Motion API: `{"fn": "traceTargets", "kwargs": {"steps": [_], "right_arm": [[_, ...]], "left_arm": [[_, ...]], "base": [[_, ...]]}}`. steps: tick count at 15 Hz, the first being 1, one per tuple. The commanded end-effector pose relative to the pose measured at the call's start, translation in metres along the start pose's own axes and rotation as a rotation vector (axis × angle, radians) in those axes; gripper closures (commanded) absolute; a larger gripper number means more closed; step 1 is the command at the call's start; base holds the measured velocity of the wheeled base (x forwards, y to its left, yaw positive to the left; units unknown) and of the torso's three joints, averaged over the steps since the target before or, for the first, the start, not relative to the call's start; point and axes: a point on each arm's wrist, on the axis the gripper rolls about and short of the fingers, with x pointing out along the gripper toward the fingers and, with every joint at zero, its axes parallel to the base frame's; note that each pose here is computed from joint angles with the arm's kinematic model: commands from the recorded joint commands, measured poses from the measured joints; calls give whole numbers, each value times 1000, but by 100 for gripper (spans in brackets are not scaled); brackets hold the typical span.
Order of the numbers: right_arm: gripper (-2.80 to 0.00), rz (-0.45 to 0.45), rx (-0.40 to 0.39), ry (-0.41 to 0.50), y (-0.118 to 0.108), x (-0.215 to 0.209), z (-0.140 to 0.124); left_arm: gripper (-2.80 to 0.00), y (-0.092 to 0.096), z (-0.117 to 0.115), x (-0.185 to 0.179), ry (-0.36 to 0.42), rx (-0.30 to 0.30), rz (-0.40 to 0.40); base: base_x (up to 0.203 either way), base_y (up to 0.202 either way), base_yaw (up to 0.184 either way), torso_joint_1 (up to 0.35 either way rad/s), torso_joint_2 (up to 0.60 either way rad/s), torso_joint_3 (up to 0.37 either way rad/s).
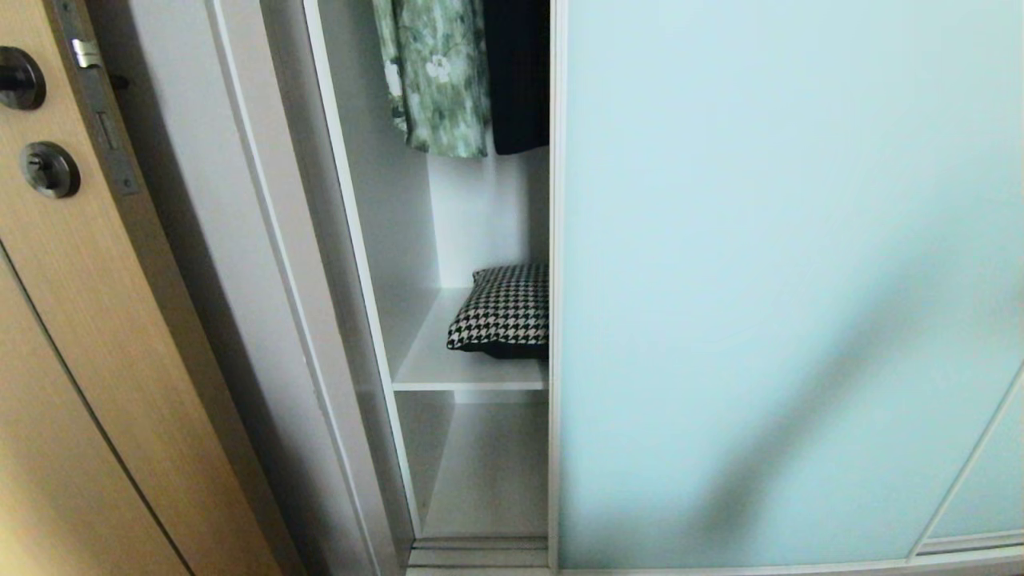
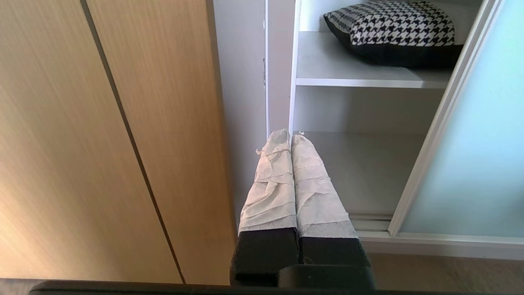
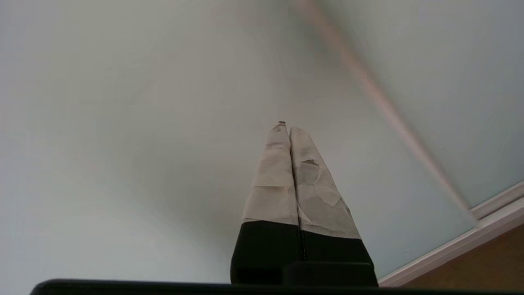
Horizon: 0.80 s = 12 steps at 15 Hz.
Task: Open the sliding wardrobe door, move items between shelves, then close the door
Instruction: Close the door
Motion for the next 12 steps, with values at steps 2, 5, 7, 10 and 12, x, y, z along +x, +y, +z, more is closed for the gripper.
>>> {"fn": "traceTargets", "kwargs": {"steps": [2, 5, 7, 10, 12], "right_arm": [[0, -23, 45, 33, -59, 33, -15], [0, -24, 30, 28, -76, 53, -27], [0, -24, 35, 43, -83, 67, -36], [0, -54, 35, 55, -87, 91, -53], [0, -81, 34, 55, -85, 105, -62]], "left_arm": [[0, 0, 0, 0, 3, 0, 1], [0, 0, 0, 0, 3, 0, 1], [0, 0, 0, 0, 3, 0, 1], [0, 0, 0, 0, 3, 0, 1], [0, 0, 0, 0, 2, -1, 1]], "base": [[0, 0, 0, 0, 0, 0], [0, 0, 0, 0, 0, 0], [0, 0, 0, 0, 0, 0], [0, 0, 0, 0, 0, 0], [0, 0, 0, 0, 0, 0]]}}
